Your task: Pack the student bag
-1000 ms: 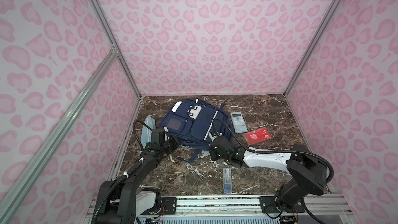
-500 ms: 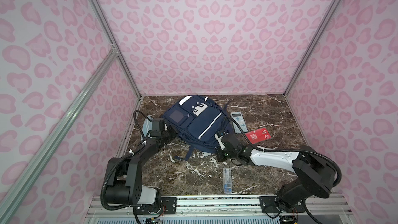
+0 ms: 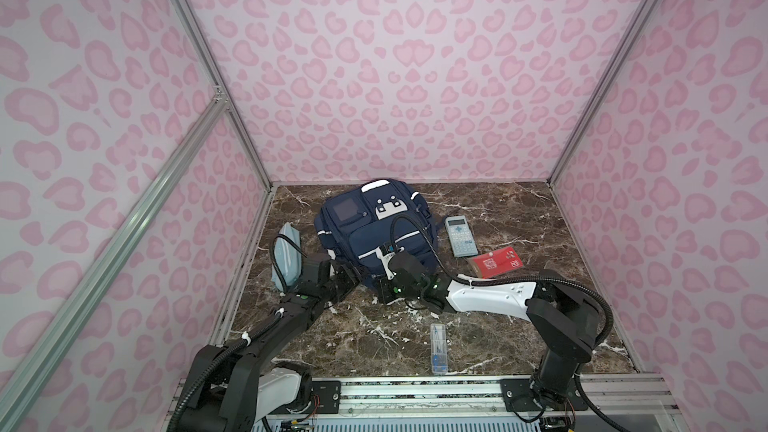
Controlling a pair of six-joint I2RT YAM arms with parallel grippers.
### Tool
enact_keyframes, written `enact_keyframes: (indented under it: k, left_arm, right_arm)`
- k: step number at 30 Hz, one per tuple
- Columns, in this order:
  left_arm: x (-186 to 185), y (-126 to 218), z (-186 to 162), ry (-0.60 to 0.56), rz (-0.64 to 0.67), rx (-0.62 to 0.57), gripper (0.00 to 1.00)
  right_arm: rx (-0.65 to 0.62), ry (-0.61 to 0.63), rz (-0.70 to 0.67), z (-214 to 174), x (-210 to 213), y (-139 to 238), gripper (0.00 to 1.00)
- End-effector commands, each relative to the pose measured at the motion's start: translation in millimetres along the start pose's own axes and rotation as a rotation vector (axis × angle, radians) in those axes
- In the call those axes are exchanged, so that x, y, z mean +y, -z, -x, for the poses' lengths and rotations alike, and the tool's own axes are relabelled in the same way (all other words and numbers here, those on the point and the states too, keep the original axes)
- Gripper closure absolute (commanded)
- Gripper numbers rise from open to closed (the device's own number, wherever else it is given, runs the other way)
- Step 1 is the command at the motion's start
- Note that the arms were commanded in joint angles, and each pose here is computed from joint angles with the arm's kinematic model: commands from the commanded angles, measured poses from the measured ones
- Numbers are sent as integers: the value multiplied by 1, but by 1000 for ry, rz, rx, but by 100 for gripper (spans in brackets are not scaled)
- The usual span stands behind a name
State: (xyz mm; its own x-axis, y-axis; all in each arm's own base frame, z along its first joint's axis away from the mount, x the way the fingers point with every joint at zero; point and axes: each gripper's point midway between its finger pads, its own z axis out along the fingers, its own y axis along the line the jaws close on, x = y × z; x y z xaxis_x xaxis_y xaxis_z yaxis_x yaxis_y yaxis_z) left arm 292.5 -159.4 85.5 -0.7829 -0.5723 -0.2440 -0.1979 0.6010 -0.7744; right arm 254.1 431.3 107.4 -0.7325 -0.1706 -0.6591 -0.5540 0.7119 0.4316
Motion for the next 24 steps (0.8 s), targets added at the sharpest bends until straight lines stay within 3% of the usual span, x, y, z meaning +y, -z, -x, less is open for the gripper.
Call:
enact_keyframes:
  k: [1,2,4,5,7,10,12,13,15,16,21,24]
  left_arm:
    - [-32,-10,2,15,-101,-24,29]
    - [-27,-14,1,21,-91,-24,35]
    - [-16,-16,2,38,-61,-35,68]
    - [-14,-16,3,31,-52,-43,78]
    - [-13,-15,6,4,-19,-48,81]
    - [-9,-10,13,-31,29,-84,66]
    - [-9,-11,15,-48,33,-93,65]
    - [-10,-13,15,-52,25,-87,69]
    - [-11,-21,10,-46,8,-51,92]
    - [-11,-22,8,-46,-1,-37,97]
    - [1,-15,8,-69,49,-38,97]
    - [-6,-16,5,-64,1,5,97]
  right_arm:
    - [-23,70,40,2,17,2,100]
    - [-23,88,42,2,20,3,100]
    - [-7,107,29,1,20,3,100]
    - [-3,104,21,0,17,4,100]
    - [0,97,14,-4,13,6,100]
    - [7,88,-1,-8,4,10,100]
    - [6,86,5,-10,2,12,100]
    - [8,87,10,-11,2,13,100]
    - [13,77,21,-10,2,17,100]
    - [18,71,9,-11,-2,18,100]
    - [54,5,-115,-21,-61,29,100]
    - [64,-1,-154,-23,-80,39,100]
